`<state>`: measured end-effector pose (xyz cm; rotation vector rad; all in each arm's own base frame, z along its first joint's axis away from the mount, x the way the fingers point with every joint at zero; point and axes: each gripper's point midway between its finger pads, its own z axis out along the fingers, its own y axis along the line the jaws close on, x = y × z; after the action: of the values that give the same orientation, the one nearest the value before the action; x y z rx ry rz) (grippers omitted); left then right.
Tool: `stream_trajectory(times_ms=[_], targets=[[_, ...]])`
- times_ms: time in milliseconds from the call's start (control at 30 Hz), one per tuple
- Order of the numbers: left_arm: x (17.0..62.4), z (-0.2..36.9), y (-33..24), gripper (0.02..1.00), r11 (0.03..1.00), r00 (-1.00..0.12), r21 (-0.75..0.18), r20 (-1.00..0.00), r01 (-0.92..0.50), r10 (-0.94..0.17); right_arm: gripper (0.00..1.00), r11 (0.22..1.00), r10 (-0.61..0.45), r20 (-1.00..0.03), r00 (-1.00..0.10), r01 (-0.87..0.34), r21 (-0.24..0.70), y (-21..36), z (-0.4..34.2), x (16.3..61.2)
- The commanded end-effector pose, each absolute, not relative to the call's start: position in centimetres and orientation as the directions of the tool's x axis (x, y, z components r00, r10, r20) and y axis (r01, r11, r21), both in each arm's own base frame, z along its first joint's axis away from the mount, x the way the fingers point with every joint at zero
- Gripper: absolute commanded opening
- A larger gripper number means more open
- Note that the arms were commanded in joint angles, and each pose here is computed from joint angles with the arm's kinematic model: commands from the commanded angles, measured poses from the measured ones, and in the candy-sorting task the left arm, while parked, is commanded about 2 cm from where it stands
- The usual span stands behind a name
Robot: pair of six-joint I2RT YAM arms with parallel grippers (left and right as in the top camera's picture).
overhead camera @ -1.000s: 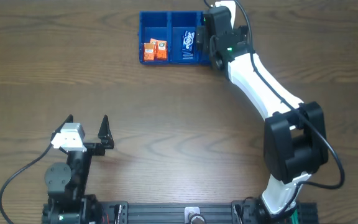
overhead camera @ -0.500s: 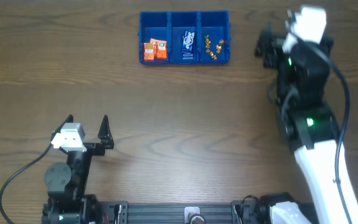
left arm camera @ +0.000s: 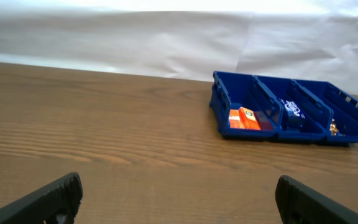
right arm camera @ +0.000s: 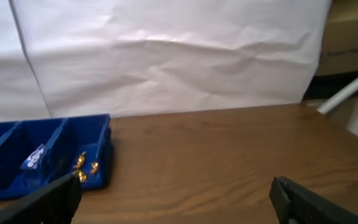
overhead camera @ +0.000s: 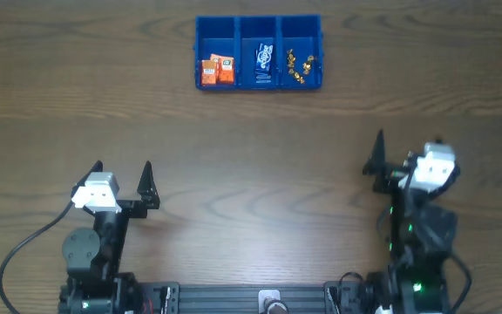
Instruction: Sort Candies Into Trays
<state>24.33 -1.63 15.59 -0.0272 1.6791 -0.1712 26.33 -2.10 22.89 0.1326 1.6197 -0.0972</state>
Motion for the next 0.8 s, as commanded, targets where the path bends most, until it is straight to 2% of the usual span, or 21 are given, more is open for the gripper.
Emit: stream_trajectory(times_ms=[33, 233, 433, 800], targets=[[24.3, 13.9, -1.9, 0.998, 0.986, -0.158, -0.139, -0.98, 0.094, -0.123, 1.0, 0.992, 0.032, -0.999, 0.015, 0.119, 0.034, -1.8, 20.7, 24.8], [24.3, 13.9, -1.9, 0.998, 0.986, -0.158, -0.139, -0.98, 0.094, -0.123, 1.0, 0.993, 0.053, -0.996, 0.078, 0.097, 0.06, -1.5, 19.3, 24.5], [24.3, 13.9, -1.9, 0.996, 0.986, -0.158, -0.139, -0.98, 0.094, -0.123, 1.0, 0.993, 0.045, -0.997, -0.06, 0.109, 0.038, -1.6, 16.0, 24.5], [24.3, 13.9, -1.9, 0.998, 0.986, -0.158, -0.139, -0.98, 0.094, -0.123, 1.0, 0.993, 0.045, -0.997, -0.058, 0.107, 0.039, -1.6, 16.0, 24.5]])
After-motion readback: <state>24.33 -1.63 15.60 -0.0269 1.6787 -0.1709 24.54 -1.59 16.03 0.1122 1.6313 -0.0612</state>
